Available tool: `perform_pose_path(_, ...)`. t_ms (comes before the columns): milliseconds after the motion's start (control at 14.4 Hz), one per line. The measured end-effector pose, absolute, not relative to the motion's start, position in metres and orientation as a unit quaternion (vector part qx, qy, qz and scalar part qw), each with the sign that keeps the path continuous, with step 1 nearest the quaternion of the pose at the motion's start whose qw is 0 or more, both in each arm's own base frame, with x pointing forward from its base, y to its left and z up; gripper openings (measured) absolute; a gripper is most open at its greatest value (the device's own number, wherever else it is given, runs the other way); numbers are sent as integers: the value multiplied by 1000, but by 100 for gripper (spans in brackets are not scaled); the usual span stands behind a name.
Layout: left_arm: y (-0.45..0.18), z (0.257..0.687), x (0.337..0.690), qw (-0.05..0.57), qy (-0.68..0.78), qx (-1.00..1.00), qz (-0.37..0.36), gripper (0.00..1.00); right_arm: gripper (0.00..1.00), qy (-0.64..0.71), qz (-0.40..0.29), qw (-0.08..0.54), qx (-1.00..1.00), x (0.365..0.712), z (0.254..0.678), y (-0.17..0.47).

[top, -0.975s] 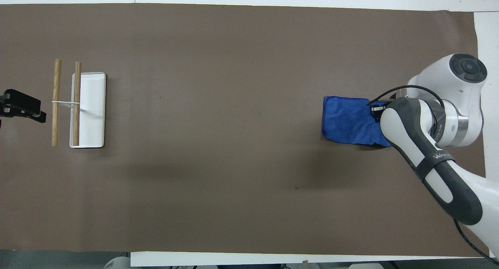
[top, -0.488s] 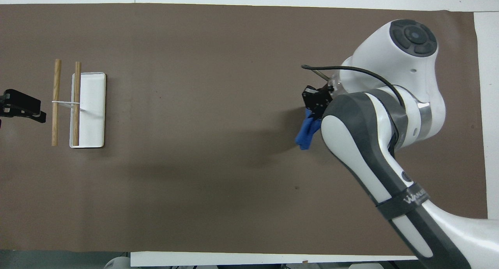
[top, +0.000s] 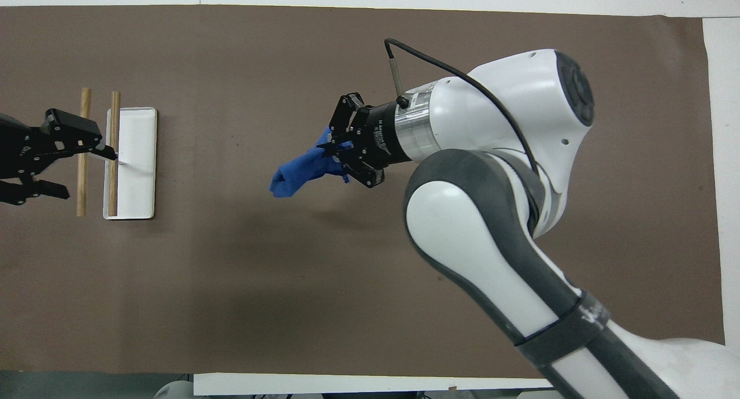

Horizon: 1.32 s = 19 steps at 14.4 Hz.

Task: Right arm passes towel to left arm to hang
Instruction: 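Lift the towel with the right gripper while the left gripper reaches toward it, then close the left gripper on the towel held by the right gripper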

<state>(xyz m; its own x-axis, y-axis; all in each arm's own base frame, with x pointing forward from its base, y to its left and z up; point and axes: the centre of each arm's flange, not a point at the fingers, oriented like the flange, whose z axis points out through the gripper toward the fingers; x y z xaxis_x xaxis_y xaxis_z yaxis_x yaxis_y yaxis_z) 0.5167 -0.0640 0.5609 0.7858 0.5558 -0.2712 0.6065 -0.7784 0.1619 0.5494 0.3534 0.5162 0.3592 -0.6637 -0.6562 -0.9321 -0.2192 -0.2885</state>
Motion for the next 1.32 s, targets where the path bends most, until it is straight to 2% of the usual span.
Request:
perform_pose_path(279,-79,538,518,186,532,817,-124,100,6,581,197,413,-673,519,541,423)
perform_pose_path(488,-86,540,519,189,628,740,-147,100,6,584,200,439,-653,507,540,447)
perform_pose_path(1114,-120,518,490,158,653,719,-179,100,6,585,211,439,-648,505,541,454)
perform_pose_path(1323,-115,513,490,178,665,709,-154,97,6,585,213,444,-644,506,547,454)
